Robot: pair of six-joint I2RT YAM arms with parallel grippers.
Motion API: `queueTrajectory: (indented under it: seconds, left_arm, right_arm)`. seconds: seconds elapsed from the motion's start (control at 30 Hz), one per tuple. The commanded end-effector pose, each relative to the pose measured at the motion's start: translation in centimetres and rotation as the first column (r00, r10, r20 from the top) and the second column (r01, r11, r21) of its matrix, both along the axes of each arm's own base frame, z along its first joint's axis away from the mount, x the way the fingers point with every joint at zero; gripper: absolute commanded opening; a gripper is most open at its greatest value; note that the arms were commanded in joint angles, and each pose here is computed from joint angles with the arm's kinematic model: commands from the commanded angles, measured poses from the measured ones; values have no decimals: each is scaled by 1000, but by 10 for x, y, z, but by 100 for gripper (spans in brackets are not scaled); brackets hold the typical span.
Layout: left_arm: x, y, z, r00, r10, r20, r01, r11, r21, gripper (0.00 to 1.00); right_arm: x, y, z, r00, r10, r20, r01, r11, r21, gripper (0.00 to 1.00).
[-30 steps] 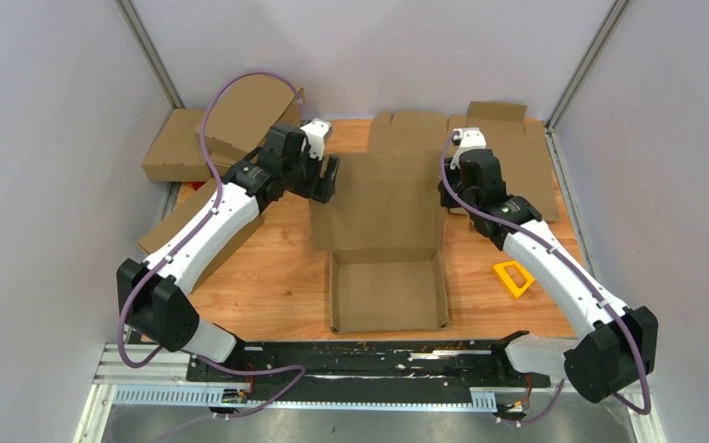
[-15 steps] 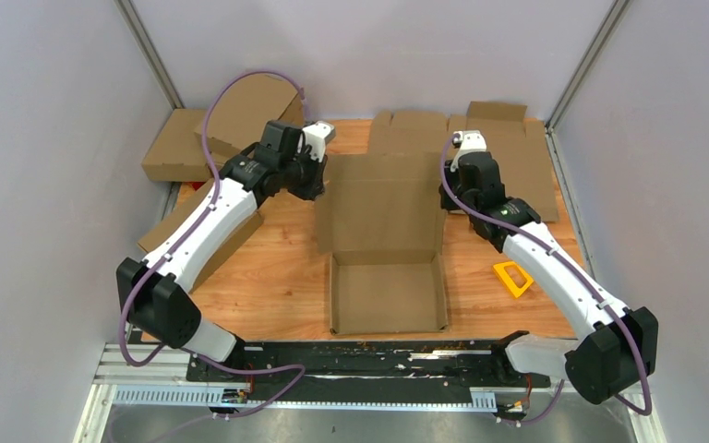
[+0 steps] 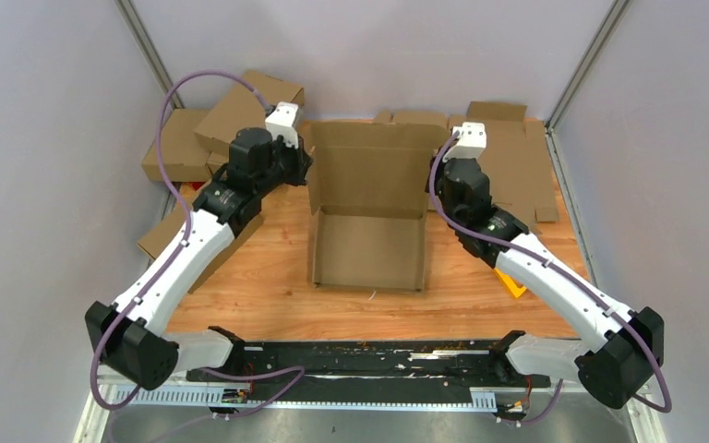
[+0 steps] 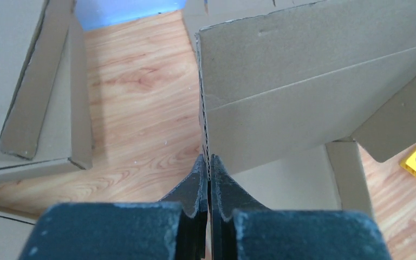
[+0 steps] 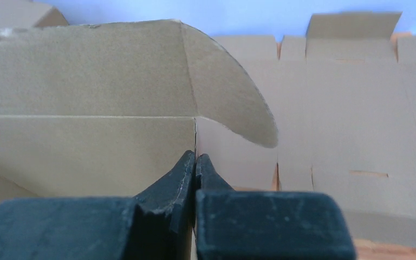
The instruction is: Fold the paper box
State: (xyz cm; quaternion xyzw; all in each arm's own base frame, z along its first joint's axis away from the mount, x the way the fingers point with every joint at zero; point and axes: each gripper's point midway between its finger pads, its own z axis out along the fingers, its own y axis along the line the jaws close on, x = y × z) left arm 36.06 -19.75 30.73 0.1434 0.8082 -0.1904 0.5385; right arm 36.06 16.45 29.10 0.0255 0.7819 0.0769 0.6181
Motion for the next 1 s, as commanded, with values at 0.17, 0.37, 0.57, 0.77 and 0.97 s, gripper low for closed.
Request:
queueTrajectory:
  seconds: [0.17,0.37,0.57,0.77,0.97]
  left_arm:
    - [-26,-20,-10,976,62,207,-15,974,-224,0]
    - [-48,-39,-29,975,50,216,6,967,-253,0]
    - [-63,-64,-38,987,-24,156,55,979,-194,0]
    - [-83,-66,-57,990,-34,135,59,980,-189,0]
    - [-103,-74,-85,993,-54,104,70,984,-161,0]
  right_arm:
    - [-11,33,14,962,-53,268,22,993,115,0]
    - [-26,43,-20,966,-19,259,-6,995,95,0]
    - [-38,40,-32,969,21,244,-36,998,56,0]
    - [-56,23,-44,973,70,222,-69,998,-13,0]
    - [-80,26,-62,964,201,174,-200,980,-24,0]
